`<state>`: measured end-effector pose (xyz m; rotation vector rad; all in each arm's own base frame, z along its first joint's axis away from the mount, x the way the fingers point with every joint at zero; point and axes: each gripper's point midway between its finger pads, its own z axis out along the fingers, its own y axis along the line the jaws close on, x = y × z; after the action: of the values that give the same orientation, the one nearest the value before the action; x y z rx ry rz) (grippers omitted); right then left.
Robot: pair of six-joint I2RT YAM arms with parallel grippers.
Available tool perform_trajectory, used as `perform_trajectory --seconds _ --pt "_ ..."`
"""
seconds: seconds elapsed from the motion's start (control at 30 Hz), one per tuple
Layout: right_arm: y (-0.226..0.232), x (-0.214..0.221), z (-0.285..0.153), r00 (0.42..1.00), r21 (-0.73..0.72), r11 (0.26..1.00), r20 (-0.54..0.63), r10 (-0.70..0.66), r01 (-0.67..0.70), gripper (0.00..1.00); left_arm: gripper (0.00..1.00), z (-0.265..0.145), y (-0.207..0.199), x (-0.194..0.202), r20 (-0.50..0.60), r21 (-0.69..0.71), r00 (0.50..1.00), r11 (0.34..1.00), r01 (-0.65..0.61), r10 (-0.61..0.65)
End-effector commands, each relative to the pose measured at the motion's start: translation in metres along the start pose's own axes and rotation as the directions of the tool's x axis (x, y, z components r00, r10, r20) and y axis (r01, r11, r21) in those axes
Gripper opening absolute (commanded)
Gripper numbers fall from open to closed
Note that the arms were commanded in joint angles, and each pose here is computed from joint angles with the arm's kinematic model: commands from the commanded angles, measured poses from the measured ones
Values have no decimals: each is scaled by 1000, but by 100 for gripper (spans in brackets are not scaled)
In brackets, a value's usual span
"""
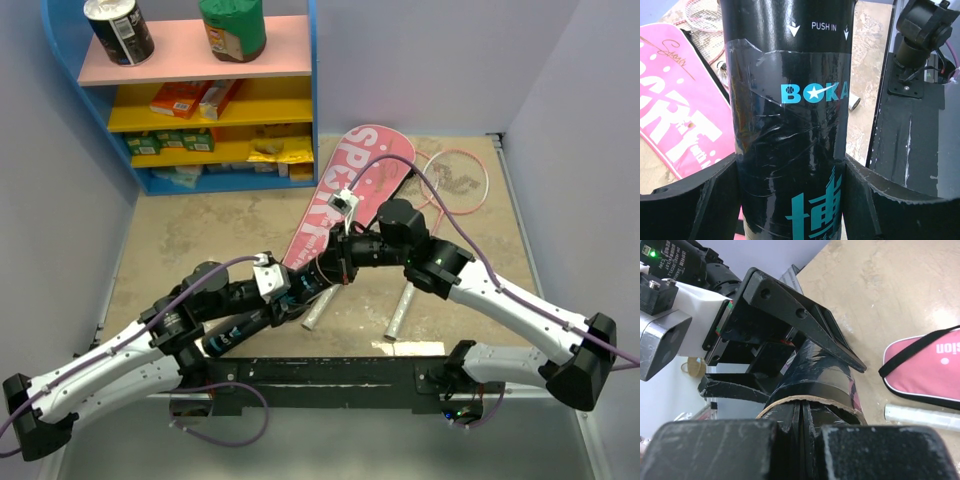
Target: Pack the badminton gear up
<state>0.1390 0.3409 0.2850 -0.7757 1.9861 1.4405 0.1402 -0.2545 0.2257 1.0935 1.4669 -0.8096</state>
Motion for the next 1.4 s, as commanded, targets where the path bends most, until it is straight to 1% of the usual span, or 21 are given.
perform_trajectory --seconds 0.0,0.17,0.2,0.23,0.27,0.37,0.47,0.57,0.73,0.8,0.87,1.07,1.1,1.2,1.23,1.3,1.33,1.37 --pt "6 50 15 984 -40 998 -169 49 -57 0 0 -4 14 -63 218 -68 974 996 -55 69" --pt "3 56 12 980 -14 999 -195 39 -43 0 0 -5 14 -63 219 -68 973 996 -57 71" --pt "4 54 10 982 -7 999 -187 32 -34 2 0 -5 14 -64 222 -67 972 996 -60 73" --pt "5 50 9 983 -3 1000 -183 23 -24 6 0 -5 14 -64 222 -68 972 996 -59 73" --pt "3 51 6 981 19 1000 -192 20 -17 17 0 -4 14 -63 220 -66 973 996 -59 72" --pt "1 41 -2 986 79 997 -166 5 8 31 0 -4 13 -62 214 -64 974 996 -60 72" --pt "3 24 -11 995 123 992 -102 -12 24 40 0 -4 13 -61 213 -63 974 996 -62 75" --pt "7 7 -22 998 166 985 -46 -31 39 46 0 -3 13 -61 212 -60 975 996 -63 74" --pt "13 -17 -42 998 234 971 40 -53 42 49 0 -2 13 -60 206 -59 976 996 -61 72" --pt "12 -30 -53 993 280 959 97 -71 41 50 0 -2 13 -59 203 -57 976 996 -63 73" --pt "8 -37 -63 988 332 943 136 -72 23 51 0 -1 12 -59 201 -55 977 997 -61 70" --pt "4 -52 -83 969 400 916 235 -75 -26 52 0 -1 13 -58 198 -55 978 997 -60 69" --pt "-1 -58 -90 959 435 900 269 -84 -44 52 0 0 13 -57 196 -54 978 997 -61 71" --pt "-11 -62 -98 946 488 867 317 -72 -97 53 0 -1 13 -59 198 -54 978 997 -61 71" --pt "-20 -64 -104 933 524 841 353 -68 -137 54 0 0 13 -58 196 -54 978 997 -61 71" --pt "-36 -63 -109 920 574 796 387 -59 -191 55 0 0 12 -58 195 -52 978 997 -61 70" --pt "-51 -64 -115 902 619 744 429 -51 -253 56 0 -1 13 -58 196 -55 978 997 -61 71" --pt "-61 -62 -117 895 643 711 444 -44 -284 56 0 0 13 -57 193 -55 979 997 -60 70"
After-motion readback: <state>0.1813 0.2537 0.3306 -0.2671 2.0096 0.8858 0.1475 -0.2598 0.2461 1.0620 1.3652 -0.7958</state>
